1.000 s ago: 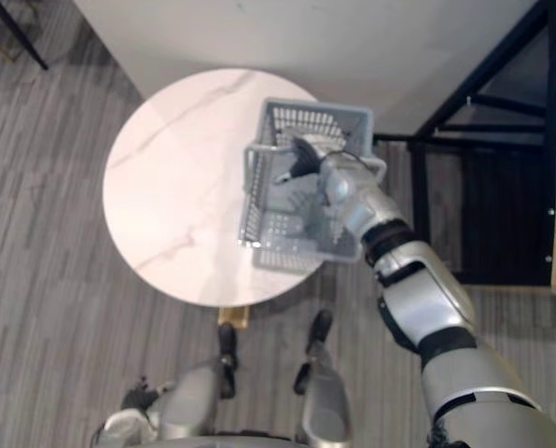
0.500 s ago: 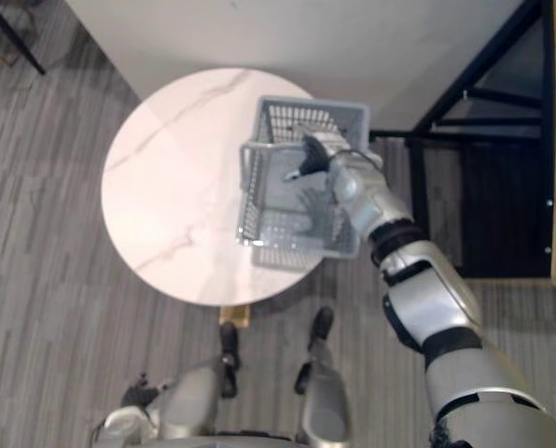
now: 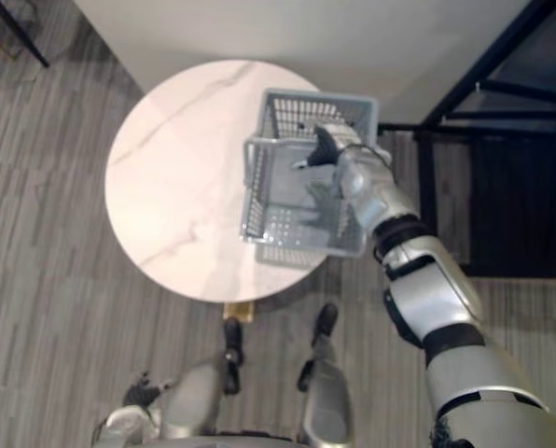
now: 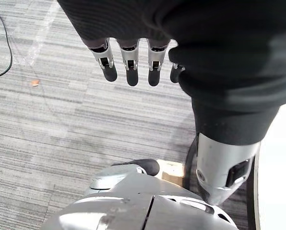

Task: Pick vegetable in the basket

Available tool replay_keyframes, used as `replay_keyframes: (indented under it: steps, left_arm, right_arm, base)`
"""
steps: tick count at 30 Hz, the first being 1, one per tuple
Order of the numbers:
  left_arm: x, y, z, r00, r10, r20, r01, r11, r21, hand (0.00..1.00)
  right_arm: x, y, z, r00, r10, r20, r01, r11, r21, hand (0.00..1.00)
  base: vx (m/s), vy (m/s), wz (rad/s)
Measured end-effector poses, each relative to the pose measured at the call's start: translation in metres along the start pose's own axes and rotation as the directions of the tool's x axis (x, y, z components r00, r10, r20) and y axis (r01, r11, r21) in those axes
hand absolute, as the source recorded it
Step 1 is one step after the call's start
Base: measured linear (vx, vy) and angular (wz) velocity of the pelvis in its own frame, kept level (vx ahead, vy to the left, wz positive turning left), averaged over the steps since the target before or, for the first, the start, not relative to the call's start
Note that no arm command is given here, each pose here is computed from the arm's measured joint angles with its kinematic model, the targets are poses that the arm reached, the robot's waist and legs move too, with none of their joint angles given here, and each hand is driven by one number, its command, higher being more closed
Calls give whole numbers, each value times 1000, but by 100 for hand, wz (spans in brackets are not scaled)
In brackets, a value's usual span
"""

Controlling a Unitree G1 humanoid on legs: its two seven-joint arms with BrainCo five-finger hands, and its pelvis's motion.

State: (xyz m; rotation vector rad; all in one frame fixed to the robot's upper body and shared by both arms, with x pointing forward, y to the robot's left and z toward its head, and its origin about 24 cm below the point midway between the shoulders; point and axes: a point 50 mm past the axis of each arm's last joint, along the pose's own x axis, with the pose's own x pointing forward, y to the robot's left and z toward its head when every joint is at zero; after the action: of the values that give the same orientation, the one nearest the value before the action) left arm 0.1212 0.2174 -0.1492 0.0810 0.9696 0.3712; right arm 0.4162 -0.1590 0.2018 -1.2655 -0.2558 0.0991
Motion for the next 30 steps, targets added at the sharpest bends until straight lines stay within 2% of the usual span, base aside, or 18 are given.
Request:
replay_keyframes:
  steps: [12, 17, 24, 25, 30]
  left_arm:
    - [1, -2, 5, 1000, -3, 13, 3, 1000, -1, 0]
    - [1, -3, 5, 1000, -6, 10, 6, 1000, 6, 0]
    - [1, -2, 4, 1000, -9, 11, 8, 998, 67, 0]
    - [1, -1, 2, 1000, -5, -1, 5, 997, 80, 0]
    - [1, 12, -1, 1000, 29, -6, -28, 995, 98, 0]
  right_arm:
    - [-3, -5, -14, 999, -16, -45, 14, 999, -30, 100]
    - [-9, 8, -20, 998, 45, -43, -49, 994, -98, 100]
    - [-29, 62, 2, 947, 298, 117, -263, 933, -245, 100]
    - [-40, 83, 9, 913, 371, 166, -322, 909, -265, 100]
    - [-73, 127, 38, 784, 535, 315, -438, 836, -332, 100]
  base:
    - [16, 13, 6]
    - [12, 10, 4]
    - [13, 9, -7]
    - [34, -6, -11]
    - [20, -14, -16]
